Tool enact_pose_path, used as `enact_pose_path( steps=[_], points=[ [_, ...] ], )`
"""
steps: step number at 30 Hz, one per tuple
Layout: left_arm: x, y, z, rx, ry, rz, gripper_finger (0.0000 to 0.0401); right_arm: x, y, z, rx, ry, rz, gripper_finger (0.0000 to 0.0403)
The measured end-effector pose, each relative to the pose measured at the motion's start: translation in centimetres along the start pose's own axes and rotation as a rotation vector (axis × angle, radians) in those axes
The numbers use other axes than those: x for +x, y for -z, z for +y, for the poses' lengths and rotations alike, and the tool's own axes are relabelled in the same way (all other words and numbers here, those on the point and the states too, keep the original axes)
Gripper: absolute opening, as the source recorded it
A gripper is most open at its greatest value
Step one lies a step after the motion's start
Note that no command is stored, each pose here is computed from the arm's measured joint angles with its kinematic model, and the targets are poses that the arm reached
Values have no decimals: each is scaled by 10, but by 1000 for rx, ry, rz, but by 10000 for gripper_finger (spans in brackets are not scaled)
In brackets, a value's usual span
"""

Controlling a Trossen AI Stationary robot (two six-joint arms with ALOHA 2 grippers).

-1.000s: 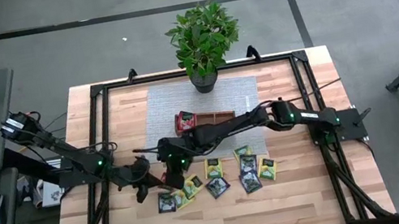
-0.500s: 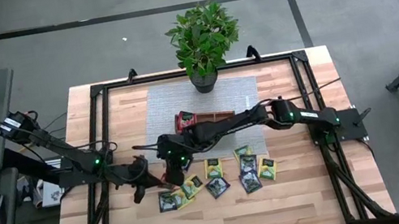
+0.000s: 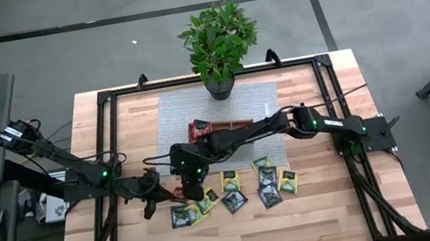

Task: Pick & Place Tea
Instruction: Put the red tea bag into the left section of the wooden organizer

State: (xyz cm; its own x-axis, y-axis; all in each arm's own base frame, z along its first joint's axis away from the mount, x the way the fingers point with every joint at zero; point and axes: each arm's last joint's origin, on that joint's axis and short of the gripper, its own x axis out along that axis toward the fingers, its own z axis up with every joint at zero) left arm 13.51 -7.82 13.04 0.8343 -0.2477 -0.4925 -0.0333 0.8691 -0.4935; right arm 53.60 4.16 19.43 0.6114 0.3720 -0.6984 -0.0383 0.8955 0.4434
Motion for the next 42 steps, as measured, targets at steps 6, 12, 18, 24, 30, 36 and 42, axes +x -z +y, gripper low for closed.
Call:
enact_pose_path(
  steps=[6,12,18,24,30,36,42],
  points=[
    [0,-3,-2,17,1,-44,0,0,0,0,-3,12,-7,179],
    [0,-3,-2,21,1,-44,0,0,-2,-1,-6,43,-26,127],
    [0,-3,-2,16,0,-45,0,0,-2,-1,-19,36,-32,25],
    [0,-3,-2,-1,1,-46,1,0,-3,0,-34,-20,-20,4],
    [0,-3,0,26,-36,-68,2,0,-2,-1,-25,10,-24,2],
    [-2,-6,-1,22,-46,-104,43,-3,-2,-1,-23,58,-21,1],
    [-10,-11,-2,34,-35,-154,110,-24,-3,5,-37,145,10,1]
  ],
)
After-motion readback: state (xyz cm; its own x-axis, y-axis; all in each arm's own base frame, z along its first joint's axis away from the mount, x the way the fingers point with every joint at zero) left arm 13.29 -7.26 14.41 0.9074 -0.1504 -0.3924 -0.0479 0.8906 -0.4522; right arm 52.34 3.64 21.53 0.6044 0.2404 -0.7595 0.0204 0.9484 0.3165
